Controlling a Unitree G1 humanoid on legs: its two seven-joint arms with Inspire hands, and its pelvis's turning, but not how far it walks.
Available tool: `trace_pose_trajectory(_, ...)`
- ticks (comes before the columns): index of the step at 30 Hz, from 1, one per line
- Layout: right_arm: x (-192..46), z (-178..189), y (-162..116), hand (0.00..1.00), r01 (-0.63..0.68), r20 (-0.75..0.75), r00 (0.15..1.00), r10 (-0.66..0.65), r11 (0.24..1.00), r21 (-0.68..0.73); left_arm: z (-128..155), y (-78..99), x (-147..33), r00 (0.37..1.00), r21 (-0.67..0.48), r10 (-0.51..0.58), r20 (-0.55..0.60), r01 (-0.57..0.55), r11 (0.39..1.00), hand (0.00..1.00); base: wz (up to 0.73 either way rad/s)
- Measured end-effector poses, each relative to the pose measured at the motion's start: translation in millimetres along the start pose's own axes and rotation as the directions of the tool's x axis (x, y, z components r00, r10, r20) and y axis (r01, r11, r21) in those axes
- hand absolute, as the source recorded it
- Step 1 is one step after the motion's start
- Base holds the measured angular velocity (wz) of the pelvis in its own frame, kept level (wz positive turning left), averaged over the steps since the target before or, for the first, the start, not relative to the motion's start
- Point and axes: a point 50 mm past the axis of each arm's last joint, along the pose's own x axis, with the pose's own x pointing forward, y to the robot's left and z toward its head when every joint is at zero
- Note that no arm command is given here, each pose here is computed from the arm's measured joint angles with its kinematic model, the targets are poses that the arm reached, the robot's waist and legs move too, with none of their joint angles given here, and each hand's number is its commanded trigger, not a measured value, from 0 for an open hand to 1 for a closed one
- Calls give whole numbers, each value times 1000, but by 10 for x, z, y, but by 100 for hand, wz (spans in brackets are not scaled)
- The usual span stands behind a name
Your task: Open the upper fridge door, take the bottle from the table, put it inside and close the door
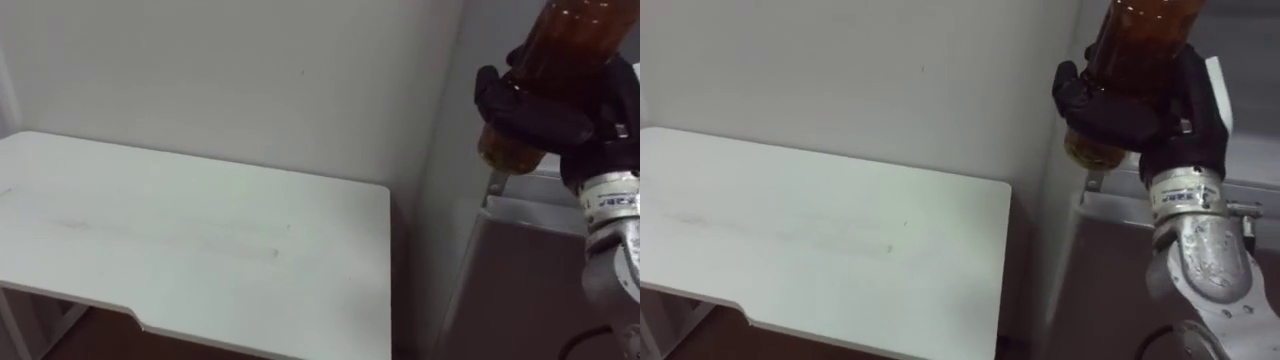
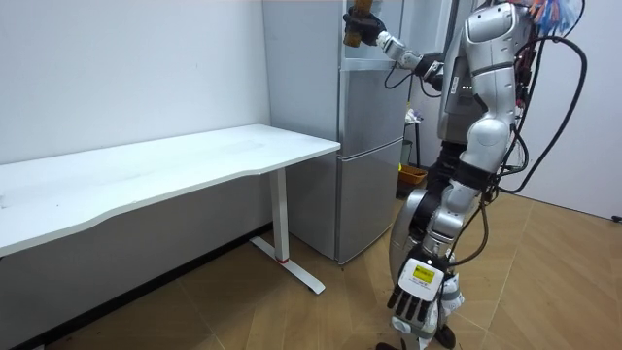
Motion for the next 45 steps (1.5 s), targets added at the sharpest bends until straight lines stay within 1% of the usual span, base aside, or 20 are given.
trace_pose_trajectory(4, 33, 85, -108, 100, 20, 18, 1000, -20, 1000, 5, 41, 10, 3, 1000, -19, 2, 15, -2, 1000, 0, -7)
trace_pose_trajectory(9, 76, 205, -325, 100, 126, 60, 990, -126, 992, -1, 32, 14, 3, 1000, -22, 9, 13, -9, 1000, 0, 0)
trace_pose_trajectory(12, 83, 236, -387, 100, 164, 69, 984, -163, 986, -5, 2, 19, -3, 1000, -22, 12, 5, -11, 1000, 0, -3)
trace_pose_trajectory(19, 93, 230, -457, 100, 198, 56, 979, -196, 980, -15, -2, 22, -4, 1000, -23, 11, 4, -11, 1000, 0, -14)
trace_pose_trajectory(24, 112, 203, -551, 100, 216, 27, 976, -215, 976, -25, -27, 31, -8, 1000, -29, 10, -3, -10, 1000, 0, -6)
trace_pose_trajectory(31, 124, 189, -590, 100, 218, -1, 976, -218, 974, -59, -64, 63, -18, 1000, -45, 20, -13, -20, 999, 0, -4)
trace_pose_trajectory(39, 123, 20, -668, 100, 233, -94, 966, -242, 968, -95, -110, 95, -25, 999, -43, 25, -32, -27, 999, 0, -2)
trace_pose_trajectory(45, 127, -65, -720, 100, 255, -134, 954, -269, 960, -112, -106, 136, -28, 999, -38, 33, -32, -35, 999, 0, -1)
